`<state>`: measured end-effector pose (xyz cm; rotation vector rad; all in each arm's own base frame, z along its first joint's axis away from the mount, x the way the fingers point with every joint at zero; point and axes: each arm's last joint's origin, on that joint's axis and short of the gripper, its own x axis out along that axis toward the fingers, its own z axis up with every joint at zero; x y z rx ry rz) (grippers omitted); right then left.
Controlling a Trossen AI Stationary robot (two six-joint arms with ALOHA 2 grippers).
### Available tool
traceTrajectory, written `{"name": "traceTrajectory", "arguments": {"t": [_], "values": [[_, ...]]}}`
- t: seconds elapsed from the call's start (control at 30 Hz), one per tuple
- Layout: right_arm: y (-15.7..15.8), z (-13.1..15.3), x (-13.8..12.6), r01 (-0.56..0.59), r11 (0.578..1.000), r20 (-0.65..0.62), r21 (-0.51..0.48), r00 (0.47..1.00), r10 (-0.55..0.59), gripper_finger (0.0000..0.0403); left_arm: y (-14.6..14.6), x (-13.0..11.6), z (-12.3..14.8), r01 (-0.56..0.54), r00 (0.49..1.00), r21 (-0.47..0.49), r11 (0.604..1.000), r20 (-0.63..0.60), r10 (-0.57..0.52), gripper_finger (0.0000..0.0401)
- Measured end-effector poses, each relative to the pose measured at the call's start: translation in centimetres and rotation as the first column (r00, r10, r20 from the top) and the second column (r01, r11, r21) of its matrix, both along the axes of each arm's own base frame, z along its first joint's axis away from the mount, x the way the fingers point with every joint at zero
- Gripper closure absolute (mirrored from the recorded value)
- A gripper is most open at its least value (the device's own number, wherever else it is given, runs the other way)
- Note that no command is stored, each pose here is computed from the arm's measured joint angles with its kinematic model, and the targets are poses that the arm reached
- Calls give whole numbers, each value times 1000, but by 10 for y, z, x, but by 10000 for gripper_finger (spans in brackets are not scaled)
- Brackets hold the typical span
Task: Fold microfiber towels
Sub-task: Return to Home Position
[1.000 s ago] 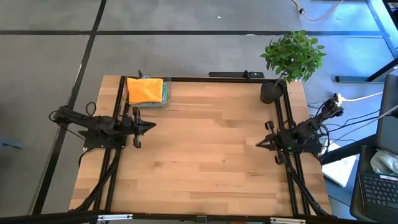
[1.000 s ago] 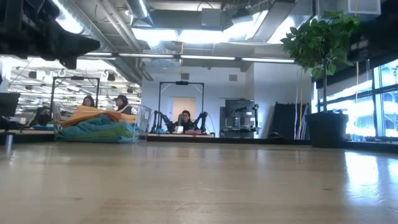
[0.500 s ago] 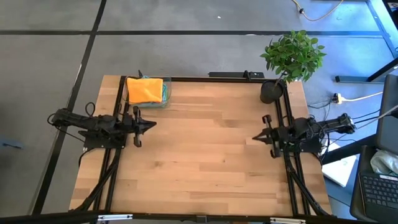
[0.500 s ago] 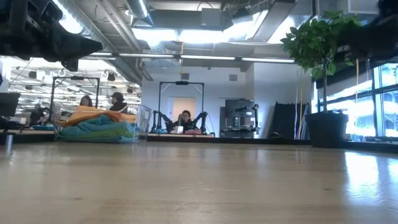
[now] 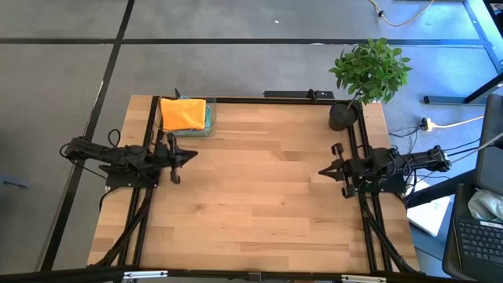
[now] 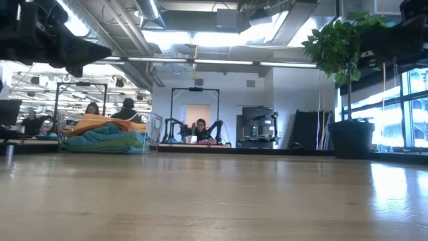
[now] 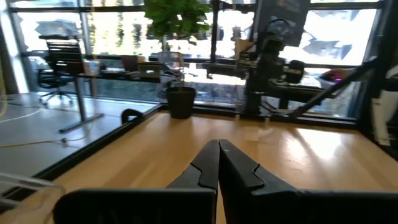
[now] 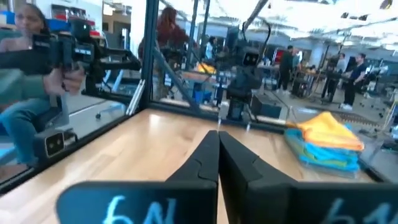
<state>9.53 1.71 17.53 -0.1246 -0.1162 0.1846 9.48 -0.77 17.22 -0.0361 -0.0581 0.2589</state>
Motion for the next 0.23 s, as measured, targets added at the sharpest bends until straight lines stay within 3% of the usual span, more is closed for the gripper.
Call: {"name": "traceTrajectory", "arguments": {"t": [0.13, 0.23], "values": [[-3, 2, 0, 120, 993, 16, 6, 993, -120, 392, 1, 0, 0, -25, 1000, -2, 1000, 1, 25, 401], [-5, 0, 1, 178, 982, -11, 63, 984, -178, 391, 1, 0, 0, -25, 1000, -2, 1000, 1, 25, 401]]}}
